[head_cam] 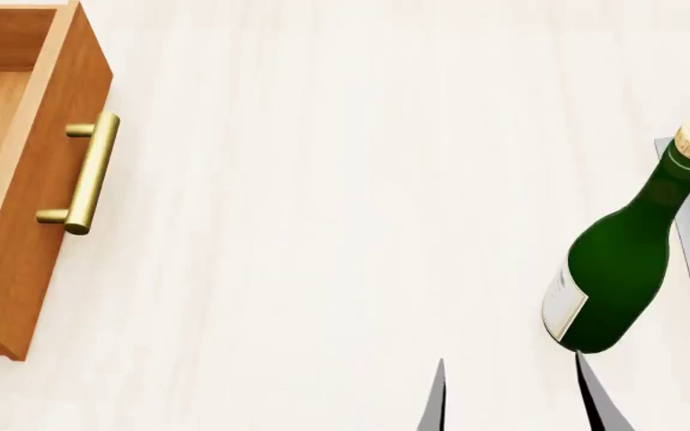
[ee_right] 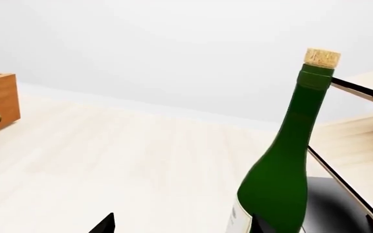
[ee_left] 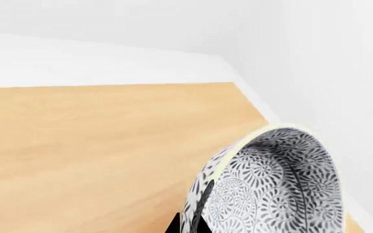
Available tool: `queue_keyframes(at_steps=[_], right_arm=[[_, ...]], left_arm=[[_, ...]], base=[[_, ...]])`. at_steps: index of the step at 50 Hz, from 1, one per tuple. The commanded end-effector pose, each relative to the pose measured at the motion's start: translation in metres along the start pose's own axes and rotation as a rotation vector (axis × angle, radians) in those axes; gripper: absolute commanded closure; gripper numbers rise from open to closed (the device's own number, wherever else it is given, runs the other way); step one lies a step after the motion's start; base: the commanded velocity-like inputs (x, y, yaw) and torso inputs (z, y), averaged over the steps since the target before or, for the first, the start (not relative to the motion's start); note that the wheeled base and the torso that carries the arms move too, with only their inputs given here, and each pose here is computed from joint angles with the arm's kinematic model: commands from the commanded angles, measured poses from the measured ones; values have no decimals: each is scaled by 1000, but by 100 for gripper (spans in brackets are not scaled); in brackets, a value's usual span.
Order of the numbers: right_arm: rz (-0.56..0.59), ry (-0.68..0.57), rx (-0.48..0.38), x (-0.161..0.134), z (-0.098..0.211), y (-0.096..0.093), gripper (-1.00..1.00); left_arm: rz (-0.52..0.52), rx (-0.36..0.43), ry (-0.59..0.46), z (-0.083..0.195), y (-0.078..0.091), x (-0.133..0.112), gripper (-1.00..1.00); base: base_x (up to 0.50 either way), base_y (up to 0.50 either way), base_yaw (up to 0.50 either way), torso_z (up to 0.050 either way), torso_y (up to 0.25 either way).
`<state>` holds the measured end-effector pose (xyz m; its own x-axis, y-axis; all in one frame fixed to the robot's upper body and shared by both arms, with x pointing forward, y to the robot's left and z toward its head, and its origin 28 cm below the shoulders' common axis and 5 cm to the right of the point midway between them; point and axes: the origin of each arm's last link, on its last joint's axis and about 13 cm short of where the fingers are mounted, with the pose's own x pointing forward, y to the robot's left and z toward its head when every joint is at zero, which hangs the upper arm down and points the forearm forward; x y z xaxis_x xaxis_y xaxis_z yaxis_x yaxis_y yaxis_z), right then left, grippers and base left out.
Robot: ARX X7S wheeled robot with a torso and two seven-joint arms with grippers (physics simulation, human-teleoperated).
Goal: Put the bowl on top of the cabinet.
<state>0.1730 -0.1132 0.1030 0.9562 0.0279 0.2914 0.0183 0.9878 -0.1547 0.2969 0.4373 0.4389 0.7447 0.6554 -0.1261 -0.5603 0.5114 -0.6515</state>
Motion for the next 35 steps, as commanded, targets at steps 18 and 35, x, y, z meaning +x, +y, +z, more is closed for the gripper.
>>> queue_keyframes(at_steps=[18, 35], right_arm=[[2, -3, -41, 2, 2, 1, -100], [4, -1, -40, 2, 2, 1, -100]], left_arm=[[-47, -218, 218, -32, 0, 10, 100], [-46, -186, 205, -25, -8, 7, -100]], base=[[0, 0, 0, 0, -2], [0, 0, 0, 0, -4]])
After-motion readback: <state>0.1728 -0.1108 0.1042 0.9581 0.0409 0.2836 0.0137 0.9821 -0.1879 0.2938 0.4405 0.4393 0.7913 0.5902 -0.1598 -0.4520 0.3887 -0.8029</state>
